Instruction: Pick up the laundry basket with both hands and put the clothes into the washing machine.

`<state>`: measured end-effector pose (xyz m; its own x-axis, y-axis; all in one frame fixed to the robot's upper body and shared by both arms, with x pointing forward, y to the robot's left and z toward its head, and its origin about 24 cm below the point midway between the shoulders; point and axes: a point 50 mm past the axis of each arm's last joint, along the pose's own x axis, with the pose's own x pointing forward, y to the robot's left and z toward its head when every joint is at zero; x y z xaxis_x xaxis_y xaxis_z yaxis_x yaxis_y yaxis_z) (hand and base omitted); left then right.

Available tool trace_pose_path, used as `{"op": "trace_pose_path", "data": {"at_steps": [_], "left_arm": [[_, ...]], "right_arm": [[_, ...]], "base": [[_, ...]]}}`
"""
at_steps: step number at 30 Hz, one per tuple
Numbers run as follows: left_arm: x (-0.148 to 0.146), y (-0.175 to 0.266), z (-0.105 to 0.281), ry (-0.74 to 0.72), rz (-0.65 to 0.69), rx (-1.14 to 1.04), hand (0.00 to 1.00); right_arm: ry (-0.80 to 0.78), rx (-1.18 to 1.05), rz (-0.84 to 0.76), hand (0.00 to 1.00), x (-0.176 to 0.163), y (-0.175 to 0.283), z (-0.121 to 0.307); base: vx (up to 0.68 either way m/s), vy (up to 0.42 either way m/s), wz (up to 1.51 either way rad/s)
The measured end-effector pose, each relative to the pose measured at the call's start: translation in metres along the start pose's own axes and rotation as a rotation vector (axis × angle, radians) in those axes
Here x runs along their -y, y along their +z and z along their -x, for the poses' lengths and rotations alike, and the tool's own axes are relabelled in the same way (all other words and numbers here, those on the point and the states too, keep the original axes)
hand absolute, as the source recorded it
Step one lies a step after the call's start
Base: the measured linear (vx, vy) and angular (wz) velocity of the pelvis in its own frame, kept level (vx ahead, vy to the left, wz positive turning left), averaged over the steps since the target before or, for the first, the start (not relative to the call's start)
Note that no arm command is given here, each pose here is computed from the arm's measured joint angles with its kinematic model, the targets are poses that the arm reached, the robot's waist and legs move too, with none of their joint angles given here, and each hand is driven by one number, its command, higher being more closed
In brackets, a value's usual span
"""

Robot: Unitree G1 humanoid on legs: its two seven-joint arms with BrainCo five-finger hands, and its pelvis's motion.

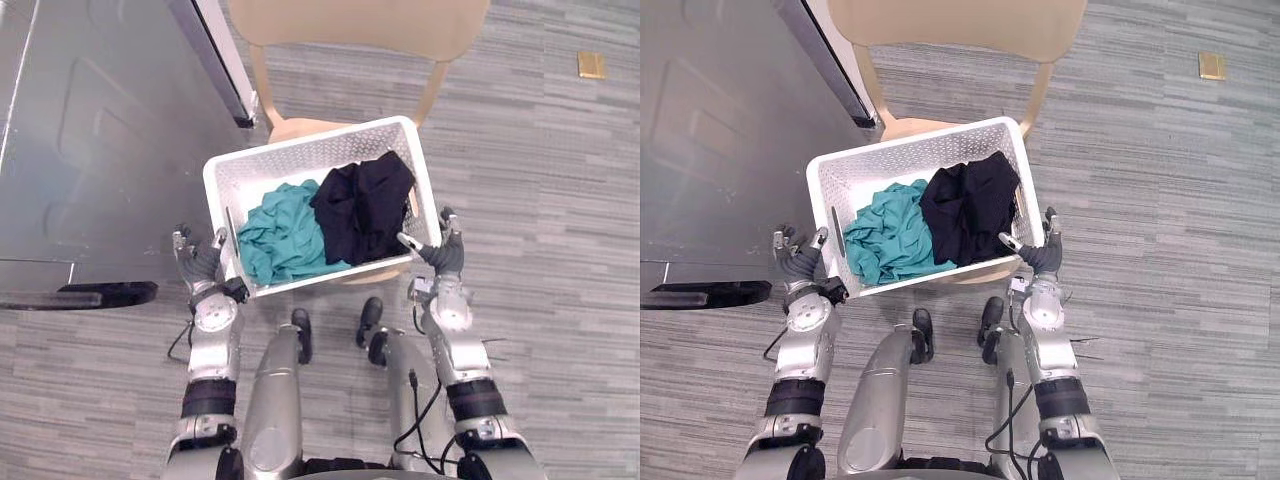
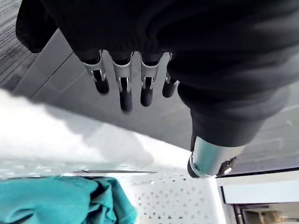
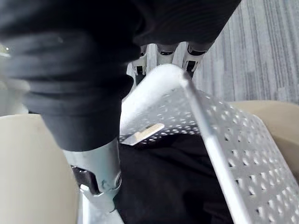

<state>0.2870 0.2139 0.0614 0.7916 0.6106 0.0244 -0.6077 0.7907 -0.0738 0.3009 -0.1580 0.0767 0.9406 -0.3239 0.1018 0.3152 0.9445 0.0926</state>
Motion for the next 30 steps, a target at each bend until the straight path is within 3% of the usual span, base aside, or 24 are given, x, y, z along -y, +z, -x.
{"op": "trace_pose_path", "data": {"at_steps": [9, 13, 17, 23, 30], "left_arm": [[-0.043, -0.018, 0.045, 0.046, 0.001, -0.020, 0.00], [-0.061, -0.050, 0.066, -0.023, -0.028, -0.170, 0.00], [-0.081, -0.111, 0.096, -0.090, -0.128, -0.460, 0.00], [-0.121, -0.176, 0.141, -0.055, -0.277, -0.835, 0.00], [-0.130, -0.186, 0.149, -0.065, -0.362, -0.902, 0.00]], "right_arm": [[0.055, 0.053, 0.191, 0.00, 0.032, -0.006, 0.044], [0.051, -0.068, 0.286, 0.00, 0.055, -0.032, 0.064], [-0.015, -0.308, 0.354, 0.00, 0.089, -0.077, 0.084], [-0.051, -0.659, 0.399, 0.00, 0.119, -0.140, 0.124], [-0.096, -0.854, 0.389, 0.00, 0.133, -0.168, 0.148]], "base": [[0.04, -0.009, 0.05], [0.10, -0.011, 0.04], [0.16, 0.004, 0.11], [0.12, 0.003, 0.18], [-0.01, -0.017, 0.73]]}}
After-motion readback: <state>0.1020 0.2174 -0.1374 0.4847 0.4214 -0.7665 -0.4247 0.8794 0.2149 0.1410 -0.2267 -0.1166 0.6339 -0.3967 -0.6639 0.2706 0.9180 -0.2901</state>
